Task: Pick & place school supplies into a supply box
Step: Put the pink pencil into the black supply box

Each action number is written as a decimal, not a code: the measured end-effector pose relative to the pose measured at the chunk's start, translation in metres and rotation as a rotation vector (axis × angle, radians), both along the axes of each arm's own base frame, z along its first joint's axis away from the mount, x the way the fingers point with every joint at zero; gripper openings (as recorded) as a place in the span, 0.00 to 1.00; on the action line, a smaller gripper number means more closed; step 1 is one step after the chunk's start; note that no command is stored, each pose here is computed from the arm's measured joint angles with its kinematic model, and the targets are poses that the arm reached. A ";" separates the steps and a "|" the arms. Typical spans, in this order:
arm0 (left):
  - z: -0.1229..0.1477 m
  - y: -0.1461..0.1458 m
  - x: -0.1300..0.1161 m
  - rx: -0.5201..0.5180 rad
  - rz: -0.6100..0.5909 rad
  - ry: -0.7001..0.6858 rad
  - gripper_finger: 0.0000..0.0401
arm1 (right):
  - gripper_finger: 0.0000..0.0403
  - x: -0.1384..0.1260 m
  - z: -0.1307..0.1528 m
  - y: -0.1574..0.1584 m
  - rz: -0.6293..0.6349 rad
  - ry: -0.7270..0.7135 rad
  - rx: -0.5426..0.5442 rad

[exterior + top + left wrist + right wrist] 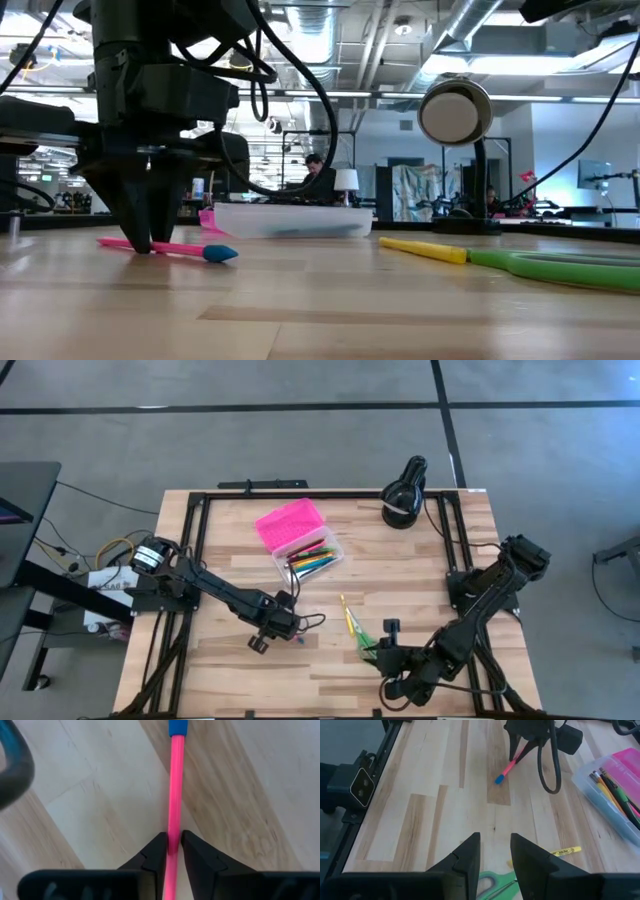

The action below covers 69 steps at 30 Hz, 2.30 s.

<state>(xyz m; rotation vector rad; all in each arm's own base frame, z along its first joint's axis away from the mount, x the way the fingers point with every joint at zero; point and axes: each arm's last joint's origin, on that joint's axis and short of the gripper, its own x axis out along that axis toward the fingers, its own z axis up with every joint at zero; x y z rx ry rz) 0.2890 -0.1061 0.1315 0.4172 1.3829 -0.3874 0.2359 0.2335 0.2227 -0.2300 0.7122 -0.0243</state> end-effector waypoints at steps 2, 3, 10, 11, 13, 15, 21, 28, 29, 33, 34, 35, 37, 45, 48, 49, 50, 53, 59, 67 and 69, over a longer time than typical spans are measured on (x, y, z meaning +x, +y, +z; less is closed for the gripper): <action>0.000 0.000 0.000 0.004 0.000 0.004 0.16 | 0.25 0.000 0.000 0.000 0.000 0.000 -0.001; 0.000 0.000 -0.001 0.006 0.000 0.008 0.16 | 0.25 0.000 0.000 0.000 0.000 0.001 -0.001; -0.001 0.002 -0.003 0.038 0.003 0.022 0.15 | 0.25 0.000 0.000 0.000 0.000 0.002 -0.003; -0.001 0.002 -0.003 0.039 0.003 0.022 0.15 | 0.25 0.000 0.000 0.000 0.000 0.002 -0.003; -0.001 0.002 -0.003 0.043 0.003 0.020 0.15 | 0.25 0.000 0.000 0.000 0.000 0.002 -0.003; -0.001 0.002 -0.002 0.056 0.005 0.015 0.15 | 0.25 0.000 0.000 0.000 0.000 0.002 -0.003; -0.001 0.002 -0.001 0.063 0.006 -0.003 0.15 | 0.25 0.000 0.000 0.000 0.000 0.002 -0.003; 0.006 0.000 0.004 0.053 0.032 -0.020 0.03 | 0.25 0.000 -0.001 0.000 0.000 0.000 -0.003; 0.007 0.000 0.006 0.051 0.035 -0.023 0.02 | 0.25 0.000 -0.002 0.000 0.000 -0.004 0.000; 0.010 -0.001 0.010 0.041 0.086 -0.037 0.05 | 0.25 -0.004 -0.016 -0.004 0.000 0.004 -0.007; 0.011 -0.002 0.011 0.046 0.097 -0.048 0.05 | 0.25 -0.004 -0.019 -0.005 -0.002 0.004 -0.006; 0.014 -0.002 0.014 0.044 0.109 -0.063 0.05 | 0.25 -0.005 -0.022 -0.005 -0.004 0.001 0.000; 0.018 -0.002 0.018 0.037 0.134 -0.087 0.05 | 0.25 -0.006 -0.028 -0.007 -0.004 0.002 -0.001; 0.044 0.017 0.041 0.119 0.347 -0.214 0.02 | 0.25 -0.008 -0.031 -0.009 -0.002 0.008 -0.010; 0.059 0.032 0.051 0.182 0.424 -0.248 0.02 | 0.25 -0.008 -0.031 -0.008 0.000 0.009 -0.011; 0.065 0.038 0.054 0.196 0.451 -0.258 0.02 | 0.25 -0.008 -0.031 -0.008 0.001 0.009 -0.011; 0.070 0.045 0.058 0.207 0.478 -0.269 0.02 | 0.25 -0.008 -0.031 -0.008 0.002 0.009 -0.011; 0.086 0.073 0.068 0.234 0.568 -0.316 0.02 | 0.25 -0.008 -0.031 -0.008 0.002 0.010 -0.012; 0.099 0.144 0.079 0.183 0.717 -0.372 0.02 | 0.25 -0.008 -0.031 -0.008 -0.001 0.012 -0.010; 0.090 0.211 0.063 0.067 0.872 -0.323 0.03 | 0.25 -0.010 -0.031 -0.007 0.005 0.012 -0.007; 0.086 0.218 0.060 0.049 0.880 -0.314 0.03 | 0.25 -0.010 -0.031 -0.007 0.005 0.012 -0.008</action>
